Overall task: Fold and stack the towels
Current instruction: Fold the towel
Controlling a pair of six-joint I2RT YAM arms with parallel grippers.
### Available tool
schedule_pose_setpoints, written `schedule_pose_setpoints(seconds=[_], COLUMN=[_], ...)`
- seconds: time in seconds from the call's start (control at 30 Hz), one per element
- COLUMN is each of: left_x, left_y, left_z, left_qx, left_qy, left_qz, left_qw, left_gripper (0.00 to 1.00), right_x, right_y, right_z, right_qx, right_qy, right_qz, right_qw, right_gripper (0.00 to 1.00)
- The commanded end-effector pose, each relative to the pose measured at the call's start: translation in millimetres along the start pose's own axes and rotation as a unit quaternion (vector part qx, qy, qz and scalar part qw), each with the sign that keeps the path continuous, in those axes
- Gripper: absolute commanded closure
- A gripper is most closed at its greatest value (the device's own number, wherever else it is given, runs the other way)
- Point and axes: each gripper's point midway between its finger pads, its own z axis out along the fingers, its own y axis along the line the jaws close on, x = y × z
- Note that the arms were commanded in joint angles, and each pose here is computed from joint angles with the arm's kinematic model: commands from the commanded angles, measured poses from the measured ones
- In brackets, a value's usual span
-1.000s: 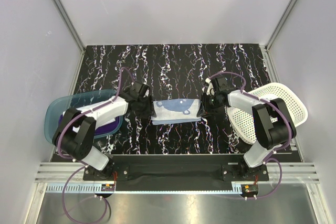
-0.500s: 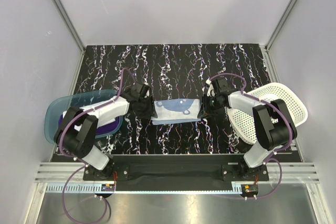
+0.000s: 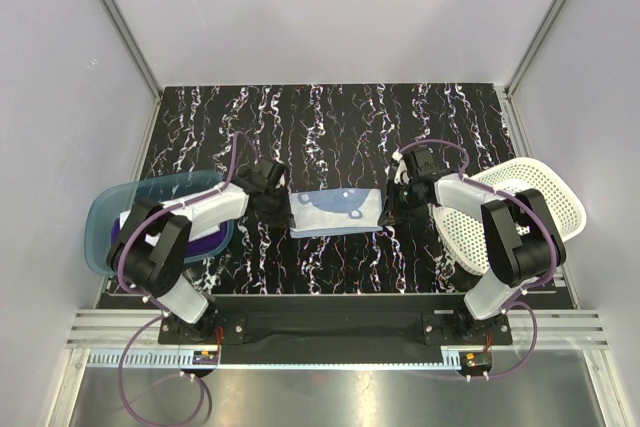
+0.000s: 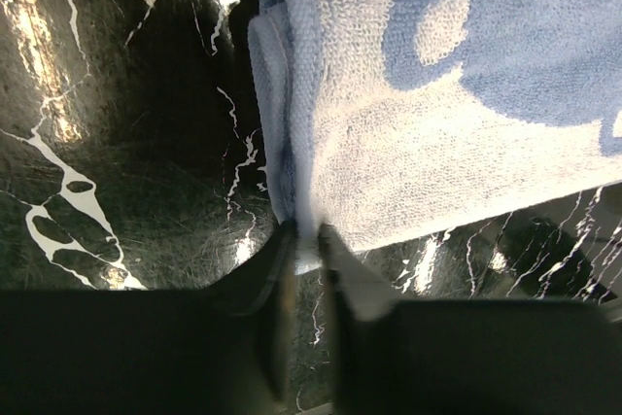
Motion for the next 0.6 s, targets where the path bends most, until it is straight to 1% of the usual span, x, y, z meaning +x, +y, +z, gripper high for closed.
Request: schedule_pose_setpoints(seconds=[0.0, 0.03, 0.07, 0.1, 0.23, 0.4, 0.57], left_x=[-6.6, -8.2, -8.5, -15.0, -24.1, -25.5, -16.2], left_y=[-5.6, -7.1, -6.4, -12.3, -20.4, -26.7, -36.4], left_z=[-2.1, -3.6, -6.4, -11.6, -26.0, -40.8, -55.3], left_qx=[0.008, 0.009, 0.005, 0.010, 0.014, 0.014, 0.039], left_qy=[-0.012, -0.013, -0.011, -0.021, -0.029, -0.029, -0.024], left_qz=[0.002, 0.003, 0.004, 0.008, 0.015, 0.020, 0.016], left_qw=[1.000, 1.000, 1.000, 1.000, 0.999, 0.999, 0.999], left_gripper=[0.86, 0.90, 0.97, 1.00, 1.00, 1.00, 1.00], right_x=[-9.8, -11.2, -12.9, -15.3, -21.7, -28.5, -25.1], right_y=[11.8, 12.1, 12.6, 14.2, 20.3, 23.1, 25.5], right_z=[-7.4, -8.8, -10.1, -13.7, -23.2, -34.4, -45.5], right_qx=[-0.012, -0.010, -0.009, -0.008, -0.008, 0.001, 0.010], right_qy=[-0.016, -0.017, -0.018, -0.018, -0.028, -0.032, -0.025], right_qz=[-0.015, -0.016, -0.018, -0.020, -0.027, -0.035, -0.032], right_qw=[1.000, 1.000, 1.000, 1.000, 0.999, 0.999, 0.999], right_gripper=[0.89, 0.93, 0.94, 0.95, 1.00, 1.00, 1.00])
